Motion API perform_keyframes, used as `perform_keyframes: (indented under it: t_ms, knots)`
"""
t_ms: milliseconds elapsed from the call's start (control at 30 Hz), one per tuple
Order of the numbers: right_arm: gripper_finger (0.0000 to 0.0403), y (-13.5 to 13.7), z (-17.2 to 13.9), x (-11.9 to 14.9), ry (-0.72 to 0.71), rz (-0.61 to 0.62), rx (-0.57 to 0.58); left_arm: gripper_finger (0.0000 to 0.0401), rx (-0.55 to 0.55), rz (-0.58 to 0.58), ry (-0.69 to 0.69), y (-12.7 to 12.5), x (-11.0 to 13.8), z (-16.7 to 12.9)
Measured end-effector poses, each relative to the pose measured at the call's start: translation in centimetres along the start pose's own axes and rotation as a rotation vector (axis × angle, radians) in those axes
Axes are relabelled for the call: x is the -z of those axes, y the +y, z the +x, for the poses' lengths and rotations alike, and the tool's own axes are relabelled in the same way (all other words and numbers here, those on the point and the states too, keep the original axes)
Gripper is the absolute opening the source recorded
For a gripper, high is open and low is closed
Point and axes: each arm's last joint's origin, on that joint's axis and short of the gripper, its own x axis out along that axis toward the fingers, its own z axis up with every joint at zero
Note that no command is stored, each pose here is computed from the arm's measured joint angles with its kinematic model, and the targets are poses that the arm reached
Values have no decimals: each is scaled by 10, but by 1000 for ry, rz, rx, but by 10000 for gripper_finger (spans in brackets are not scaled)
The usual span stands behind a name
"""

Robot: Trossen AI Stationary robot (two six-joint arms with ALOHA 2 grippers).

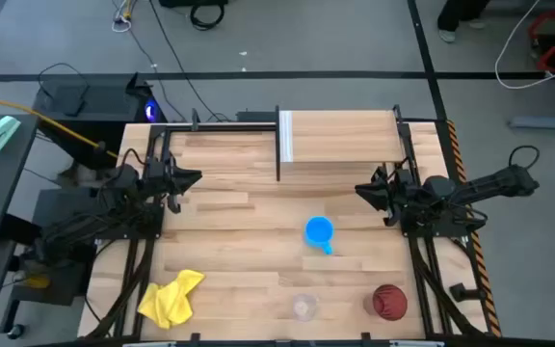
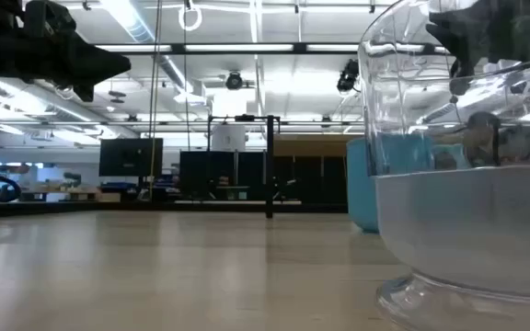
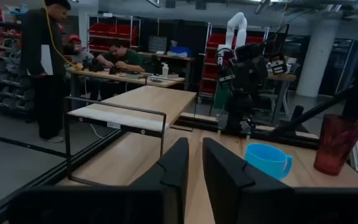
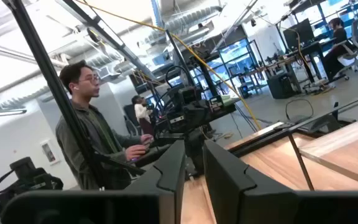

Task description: Stack small to large cups/mugs on shelf

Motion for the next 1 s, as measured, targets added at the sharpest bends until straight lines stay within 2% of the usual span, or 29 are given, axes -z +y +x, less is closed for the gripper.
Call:
perform_keyframes:
  t_ms: [1000]
  knots:
    - [66, 0, 0, 0, 0, 0, 0, 61, 0, 0, 0, 0, 0, 0]
